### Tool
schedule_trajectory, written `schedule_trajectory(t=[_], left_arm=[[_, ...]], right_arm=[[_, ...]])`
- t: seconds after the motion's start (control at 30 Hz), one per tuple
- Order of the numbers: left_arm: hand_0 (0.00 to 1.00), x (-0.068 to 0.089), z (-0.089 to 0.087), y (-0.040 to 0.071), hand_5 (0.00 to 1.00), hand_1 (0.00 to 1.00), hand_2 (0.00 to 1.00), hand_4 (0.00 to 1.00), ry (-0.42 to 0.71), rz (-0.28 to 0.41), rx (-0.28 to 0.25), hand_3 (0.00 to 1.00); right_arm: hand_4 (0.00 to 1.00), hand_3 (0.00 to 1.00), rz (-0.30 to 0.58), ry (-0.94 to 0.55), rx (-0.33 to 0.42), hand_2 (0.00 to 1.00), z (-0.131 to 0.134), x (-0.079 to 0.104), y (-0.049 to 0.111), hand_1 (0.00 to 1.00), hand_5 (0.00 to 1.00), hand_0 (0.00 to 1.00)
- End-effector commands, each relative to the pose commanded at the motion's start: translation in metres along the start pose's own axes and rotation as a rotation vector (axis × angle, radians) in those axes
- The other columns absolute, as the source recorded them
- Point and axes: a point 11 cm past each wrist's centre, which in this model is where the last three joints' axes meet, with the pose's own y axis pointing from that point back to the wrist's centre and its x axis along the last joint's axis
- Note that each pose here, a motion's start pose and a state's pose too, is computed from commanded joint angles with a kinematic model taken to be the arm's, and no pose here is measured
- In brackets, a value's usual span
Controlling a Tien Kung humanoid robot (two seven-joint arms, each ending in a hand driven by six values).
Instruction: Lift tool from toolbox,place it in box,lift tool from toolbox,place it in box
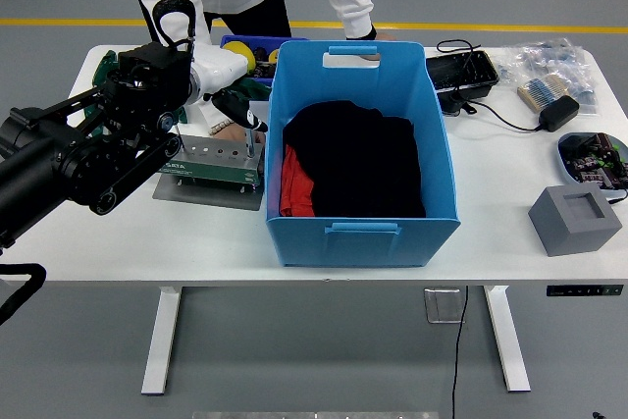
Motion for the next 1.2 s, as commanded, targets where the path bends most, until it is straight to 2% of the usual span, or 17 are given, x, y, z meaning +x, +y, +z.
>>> schedule_trajectory(t=[0.2,0.23,0.57,0.6,0.8,0.83,0.97,1.0,1.17,1.2], left_arm=[[0.253,0.002,0.002,-0.001,0.657,0.163,0.179,0.998,0.010,0.034,-0.004,0.161],[0.236,0.002,0.002,-0.001,0.638,0.128,0.147,0.998,0.011,0.042,-0.006,0.128],[0.227,0.002,0.008,-0.002,0.618,0.103,0.134,0.998,0.011,0.070,-0.018,0.115],[0.179,0.002,0.008,-0.002,0.590,0.087,0.111,0.964,0.011,0.073,-0.019,0.096],[0.179,0.005,0.009,-0.002,0.590,0.087,0.111,0.964,0.014,0.094,-0.024,0.096],[0.162,0.005,0.009,-0.002,0.612,0.069,0.089,0.893,0.015,0.097,-0.024,0.077],[0.162,0.009,0.008,-0.001,0.612,0.069,0.089,0.893,0.016,0.114,-0.026,0.077],[0.135,0.010,0.007,0.000,0.591,0.042,0.087,0.771,0.016,0.117,-0.026,0.070],[0.135,0.013,0.005,0.001,0.591,0.042,0.087,0.771,0.017,0.127,-0.023,0.070],[0.119,0.013,0.004,0.001,0.542,0.009,0.089,0.706,0.018,0.128,-0.023,0.071]], right_arm=[[0.783,0.573,-0.001,0.003,-0.001,0.713,0.001,0.000,0.000,0.660,0.725,0.684],[0.783,0.572,-0.001,0.003,-0.001,0.713,0.001,0.000,0.000,0.660,0.726,0.684],[0.783,0.572,-0.001,0.005,-0.003,0.714,0.003,0.000,0.000,0.660,0.726,0.684],[0.783,0.572,-0.001,0.005,-0.003,0.714,0.003,0.000,0.000,0.660,0.726,0.684],[0.783,0.572,0.000,0.003,0.001,0.714,0.001,0.001,0.000,0.660,0.726,0.684],[0.783,0.572,0.000,0.003,0.001,0.713,0.001,0.001,0.000,0.659,0.726,0.684],[0.783,0.572,0.001,0.000,0.003,0.713,-0.001,0.001,0.000,0.659,0.726,0.684],[0.783,0.573,0.001,0.000,0.004,0.714,-0.001,0.001,0.000,0.660,0.726,0.684],[0.783,0.573,0.001,0.000,0.005,0.714,-0.002,0.001,0.000,0.660,0.726,0.684],[0.784,0.573,0.001,0.000,0.005,0.713,-0.002,0.001,0.000,0.660,0.725,0.684]])
